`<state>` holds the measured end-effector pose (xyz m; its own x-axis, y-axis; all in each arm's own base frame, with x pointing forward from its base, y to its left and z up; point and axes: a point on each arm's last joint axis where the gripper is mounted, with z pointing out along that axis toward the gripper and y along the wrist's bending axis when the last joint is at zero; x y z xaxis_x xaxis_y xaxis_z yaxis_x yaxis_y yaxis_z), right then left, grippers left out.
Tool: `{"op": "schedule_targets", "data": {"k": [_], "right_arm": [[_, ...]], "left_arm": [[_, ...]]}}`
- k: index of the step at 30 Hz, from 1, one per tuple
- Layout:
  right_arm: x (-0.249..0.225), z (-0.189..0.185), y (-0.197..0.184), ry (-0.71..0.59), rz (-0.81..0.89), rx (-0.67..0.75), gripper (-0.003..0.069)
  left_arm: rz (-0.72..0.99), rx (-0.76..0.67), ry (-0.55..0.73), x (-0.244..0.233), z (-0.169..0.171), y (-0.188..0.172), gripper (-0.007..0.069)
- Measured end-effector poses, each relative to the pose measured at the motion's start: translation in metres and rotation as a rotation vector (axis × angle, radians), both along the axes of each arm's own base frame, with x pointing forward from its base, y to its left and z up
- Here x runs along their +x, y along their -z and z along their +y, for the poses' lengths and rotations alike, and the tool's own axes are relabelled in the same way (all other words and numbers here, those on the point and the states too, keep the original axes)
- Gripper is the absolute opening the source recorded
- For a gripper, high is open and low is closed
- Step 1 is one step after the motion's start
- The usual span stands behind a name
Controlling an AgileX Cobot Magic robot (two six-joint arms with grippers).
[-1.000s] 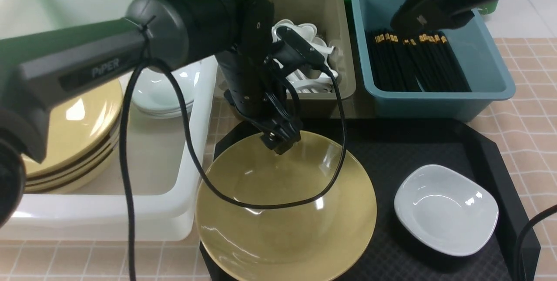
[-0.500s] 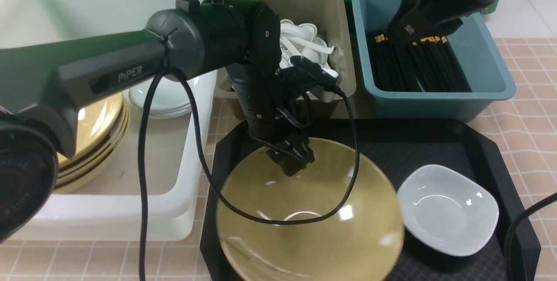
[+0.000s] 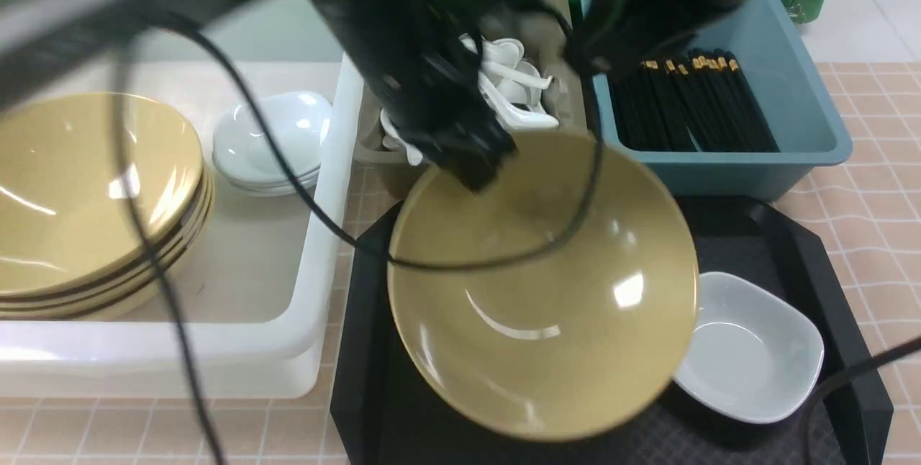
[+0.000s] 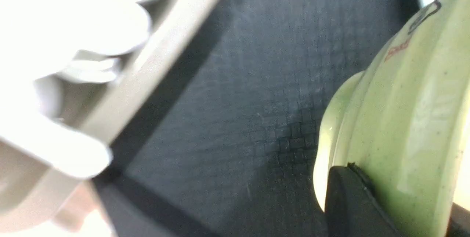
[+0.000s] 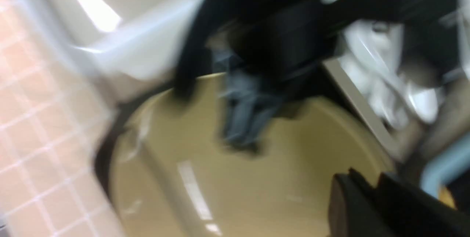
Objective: On brown table put chopsticks spoon bowls plates into blue grey white boxes.
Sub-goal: 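Place the tan bowl onto the bowl stack in the left bin with the left gripper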
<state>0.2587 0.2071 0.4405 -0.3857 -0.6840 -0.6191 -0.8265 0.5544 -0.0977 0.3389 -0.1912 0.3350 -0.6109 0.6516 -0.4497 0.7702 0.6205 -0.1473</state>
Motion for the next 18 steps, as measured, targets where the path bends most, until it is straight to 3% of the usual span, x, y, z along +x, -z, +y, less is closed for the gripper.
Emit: {"op": "schedule_targets", "data": {"k": [3,9,10,13,16,18], "right_arm": [[-0.025,0.025,-0.016,-0.126,-0.064,0.018,0.0046],[-0.055,0.058,-0.041,-0.253,-0.188,0.035,0.0036],[-0.055,0.058,-0.041,-0.257,-0.189,0.036,0.0036],[-0.06,0.082,-0.04,-0.307,-0.211,0.047,0.0036],[-0.059,0.098,-0.033,-0.327,-0.219,0.056,0.0036],[-0.058,0.123,-0.019,-0.359,-0.218,0.057,0.0036]], "left_arm": [[-0.061,-0.091,-0.107,-0.004,0.043,-0.039,0.0008],[-0.191,-0.191,-0.409,-0.026,0.147,-0.095,0.0008],[-0.194,-0.193,-0.422,-0.027,0.151,-0.096,0.0008],[-0.212,-0.206,-0.66,-0.048,0.218,-0.099,0.0008],[-0.187,-0.228,-0.787,-0.059,0.251,-0.09,0.0008],[-0.137,-0.285,-0.96,-0.073,0.289,-0.07,0.0008]]}}
